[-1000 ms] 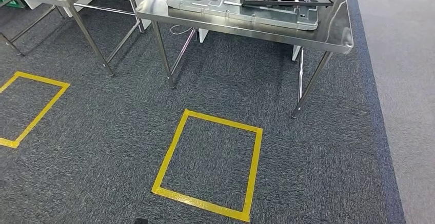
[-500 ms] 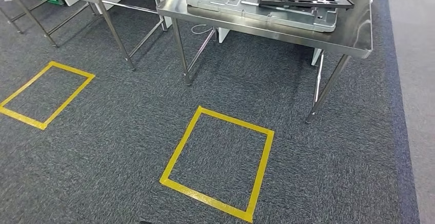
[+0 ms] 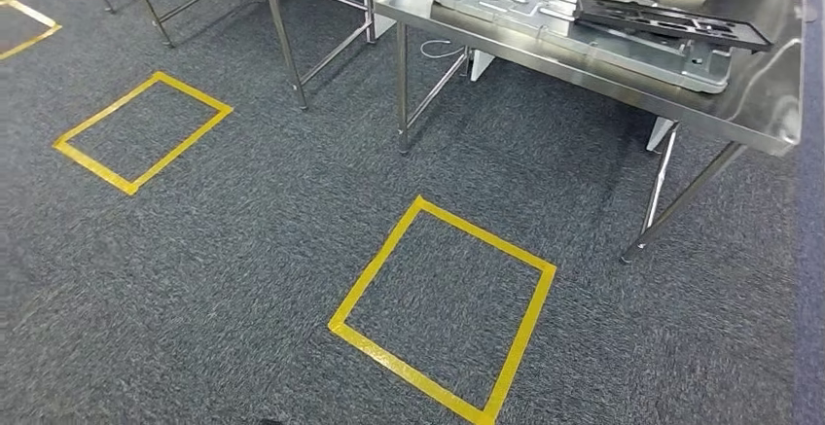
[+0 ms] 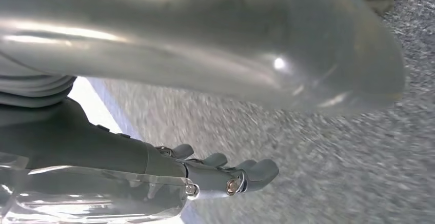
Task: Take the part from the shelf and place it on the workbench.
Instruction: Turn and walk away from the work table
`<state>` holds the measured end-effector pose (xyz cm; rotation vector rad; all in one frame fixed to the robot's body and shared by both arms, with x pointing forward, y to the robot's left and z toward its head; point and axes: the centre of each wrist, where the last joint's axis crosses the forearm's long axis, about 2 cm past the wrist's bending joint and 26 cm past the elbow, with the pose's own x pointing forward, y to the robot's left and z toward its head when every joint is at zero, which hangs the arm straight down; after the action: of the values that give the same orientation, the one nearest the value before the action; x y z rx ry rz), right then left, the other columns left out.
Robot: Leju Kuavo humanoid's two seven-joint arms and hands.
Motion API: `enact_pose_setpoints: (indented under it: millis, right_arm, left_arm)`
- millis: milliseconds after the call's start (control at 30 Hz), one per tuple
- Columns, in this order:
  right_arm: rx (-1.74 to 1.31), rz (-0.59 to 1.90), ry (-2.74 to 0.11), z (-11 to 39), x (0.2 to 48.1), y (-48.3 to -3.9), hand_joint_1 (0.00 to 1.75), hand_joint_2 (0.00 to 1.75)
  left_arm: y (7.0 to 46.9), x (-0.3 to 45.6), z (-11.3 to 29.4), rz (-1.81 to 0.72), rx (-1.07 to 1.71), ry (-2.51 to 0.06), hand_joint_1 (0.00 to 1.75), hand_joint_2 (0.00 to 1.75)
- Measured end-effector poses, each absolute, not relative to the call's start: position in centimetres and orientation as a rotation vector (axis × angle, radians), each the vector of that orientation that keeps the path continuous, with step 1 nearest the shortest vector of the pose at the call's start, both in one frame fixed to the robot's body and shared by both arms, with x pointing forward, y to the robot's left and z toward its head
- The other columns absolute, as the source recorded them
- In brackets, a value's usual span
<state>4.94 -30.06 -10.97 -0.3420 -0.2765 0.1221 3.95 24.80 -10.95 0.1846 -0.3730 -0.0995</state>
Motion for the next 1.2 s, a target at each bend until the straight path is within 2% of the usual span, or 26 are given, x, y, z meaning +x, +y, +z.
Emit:
enact_pose_setpoints:
  millis: [1200]
  right_arm:
    - [-0.329, 0.177, -0.257, -11.05, 4.37, -29.66, 0.00, 0.00]
  left_arm:
    - [24.15, 3.28, -10.96, -0.108, 0.176, -0.344, 0.00, 0.00]
